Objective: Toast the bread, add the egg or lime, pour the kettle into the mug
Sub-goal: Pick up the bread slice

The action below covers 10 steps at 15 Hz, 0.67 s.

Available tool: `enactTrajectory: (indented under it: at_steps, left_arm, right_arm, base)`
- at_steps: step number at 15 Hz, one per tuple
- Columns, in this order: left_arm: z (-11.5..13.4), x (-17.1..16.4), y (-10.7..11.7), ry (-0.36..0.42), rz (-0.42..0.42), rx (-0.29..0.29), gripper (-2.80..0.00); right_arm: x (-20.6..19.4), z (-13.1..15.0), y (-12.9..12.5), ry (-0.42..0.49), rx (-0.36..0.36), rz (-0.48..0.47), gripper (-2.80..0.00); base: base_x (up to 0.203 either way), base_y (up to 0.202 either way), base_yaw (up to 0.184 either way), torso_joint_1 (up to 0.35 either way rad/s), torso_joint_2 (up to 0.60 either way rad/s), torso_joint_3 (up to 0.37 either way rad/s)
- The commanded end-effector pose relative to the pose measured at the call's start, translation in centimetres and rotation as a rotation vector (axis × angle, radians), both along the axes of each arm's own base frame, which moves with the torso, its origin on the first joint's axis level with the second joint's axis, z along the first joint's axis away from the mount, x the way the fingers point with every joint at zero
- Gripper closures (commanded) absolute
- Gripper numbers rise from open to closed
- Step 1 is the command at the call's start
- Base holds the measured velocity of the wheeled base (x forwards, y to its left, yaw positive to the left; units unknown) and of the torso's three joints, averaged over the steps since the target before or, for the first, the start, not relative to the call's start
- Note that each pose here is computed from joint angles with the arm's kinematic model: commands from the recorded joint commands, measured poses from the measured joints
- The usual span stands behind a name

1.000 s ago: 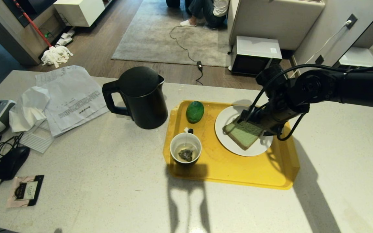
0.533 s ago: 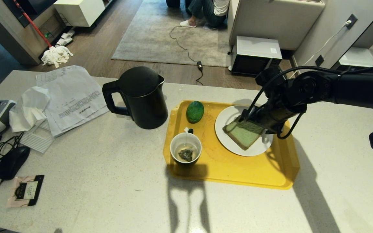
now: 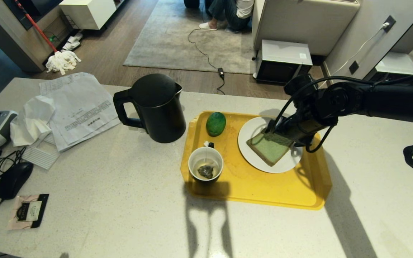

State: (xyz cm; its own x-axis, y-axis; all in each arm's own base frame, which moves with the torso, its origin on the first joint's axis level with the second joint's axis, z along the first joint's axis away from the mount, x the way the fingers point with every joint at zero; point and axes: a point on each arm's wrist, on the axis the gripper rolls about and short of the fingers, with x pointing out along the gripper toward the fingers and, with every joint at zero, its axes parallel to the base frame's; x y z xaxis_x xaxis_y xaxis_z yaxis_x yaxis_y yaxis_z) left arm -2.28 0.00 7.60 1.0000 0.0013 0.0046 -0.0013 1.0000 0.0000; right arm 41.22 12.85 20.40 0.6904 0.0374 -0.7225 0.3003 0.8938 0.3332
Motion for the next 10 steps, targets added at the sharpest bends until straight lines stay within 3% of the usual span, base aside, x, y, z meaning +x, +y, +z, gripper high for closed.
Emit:
enactTrajectory:
  at_steps: [1, 10]
  left_arm:
    - [-0.01, -0.01, 0.0, -0.002, 0.0, 0.0, 0.0]
    - [0.0, -0.01, 0.0, -0.002, 0.0, 0.0, 0.0]
  right_arm:
    - [0.25, -0.51, 0.08, 0.01, -0.005, 0.001, -2.8]
    - [0.61, -1.13, 0.22, 0.009, -0.044, 0.013, -2.8]
  base:
    - [0.0, 0.0, 0.0, 0.0, 0.0, 0.0]
    - [0.0, 0.0, 0.0, 0.0, 0.0, 0.0]
